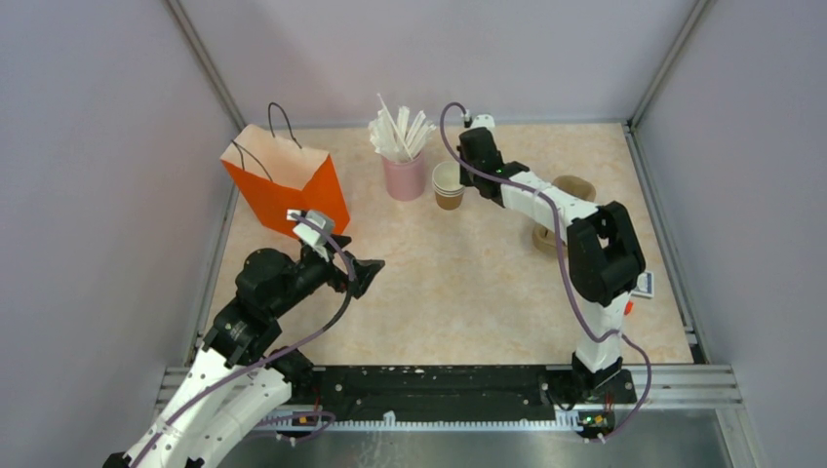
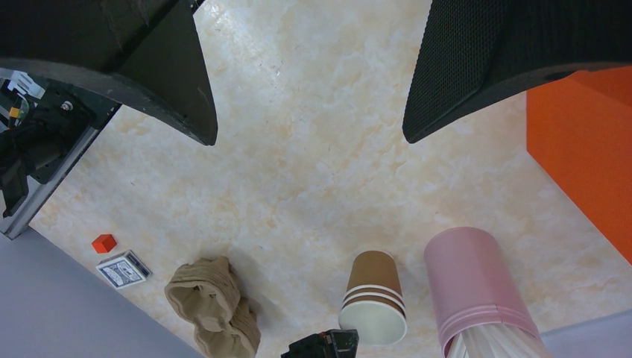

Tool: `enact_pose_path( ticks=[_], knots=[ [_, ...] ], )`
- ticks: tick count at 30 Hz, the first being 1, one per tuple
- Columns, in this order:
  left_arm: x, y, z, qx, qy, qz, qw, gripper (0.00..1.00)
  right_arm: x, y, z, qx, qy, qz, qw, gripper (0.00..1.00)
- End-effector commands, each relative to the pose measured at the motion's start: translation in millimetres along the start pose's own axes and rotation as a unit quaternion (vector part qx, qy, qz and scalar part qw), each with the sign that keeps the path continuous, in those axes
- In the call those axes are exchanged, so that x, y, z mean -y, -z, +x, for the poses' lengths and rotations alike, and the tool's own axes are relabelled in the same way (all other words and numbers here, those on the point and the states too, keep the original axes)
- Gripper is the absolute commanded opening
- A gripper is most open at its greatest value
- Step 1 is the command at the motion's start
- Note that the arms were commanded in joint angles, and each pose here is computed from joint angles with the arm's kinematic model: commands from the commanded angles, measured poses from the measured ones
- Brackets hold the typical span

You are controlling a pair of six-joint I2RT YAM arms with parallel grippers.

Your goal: Pack the takeout coffee

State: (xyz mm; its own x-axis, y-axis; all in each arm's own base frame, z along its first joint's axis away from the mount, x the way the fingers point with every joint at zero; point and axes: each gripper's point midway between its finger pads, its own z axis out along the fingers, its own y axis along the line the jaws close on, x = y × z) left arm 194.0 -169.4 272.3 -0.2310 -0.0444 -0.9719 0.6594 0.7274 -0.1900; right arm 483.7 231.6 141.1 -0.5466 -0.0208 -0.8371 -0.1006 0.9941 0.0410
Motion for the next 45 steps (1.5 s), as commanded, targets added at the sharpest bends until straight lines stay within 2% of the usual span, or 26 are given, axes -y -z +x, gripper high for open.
enact_pose_path(
  ticks=[1, 8, 10, 25, 36, 41, 45],
  knots=[
    [0.4, -2.9, -11.2, 0.024, -0.005, 0.002, 1.0, 0.99, -0.3, -2.6, -20.4, 0.02, -0.01, -0.005, 1.0, 0.18],
    [0.4, -3.1, -10.3, 0.022, -0.005, 0.002, 1.0, 0.99, 0.5, 0.7, -24.9, 0.025, -0.008, -0.004, 1.0, 0.07],
    [0.6, -3.5, -9.8, 0.021, -0.005, 0.003, 1.0, 0.99, 1.6, 2.6, -27.3, 0.028, -0.005, -0.003, 1.0, 0.0],
    [-0.3, -5.4, -8.3, 0.017, -0.005, 0.002, 1.0, 0.99, 27.6, 40.3, -67.0, 0.077, -0.029, -0.012, 0.997, 0.0],
    [-1.4, -6.2, -6.0, 0.012, -0.004, -0.001, 1.0, 0.99, 40.7, 56.1, -65.3, 0.079, -0.061, -0.039, 0.994, 0.0],
    [-4.1, -8.3, -2.8, 0.005, -0.002, -0.007, 1.0, 0.99, 38.6, 95.4, -99.5, 0.11, -0.056, -0.063, 0.99, 0.0],
    [-7.0, -9.4, -1.9, -0.001, 0.0, -0.015, 1.0, 0.99, 25.0, 139.8, -113.8, 0.119, -0.049, -0.125, 0.984, 0.0]
  ],
)
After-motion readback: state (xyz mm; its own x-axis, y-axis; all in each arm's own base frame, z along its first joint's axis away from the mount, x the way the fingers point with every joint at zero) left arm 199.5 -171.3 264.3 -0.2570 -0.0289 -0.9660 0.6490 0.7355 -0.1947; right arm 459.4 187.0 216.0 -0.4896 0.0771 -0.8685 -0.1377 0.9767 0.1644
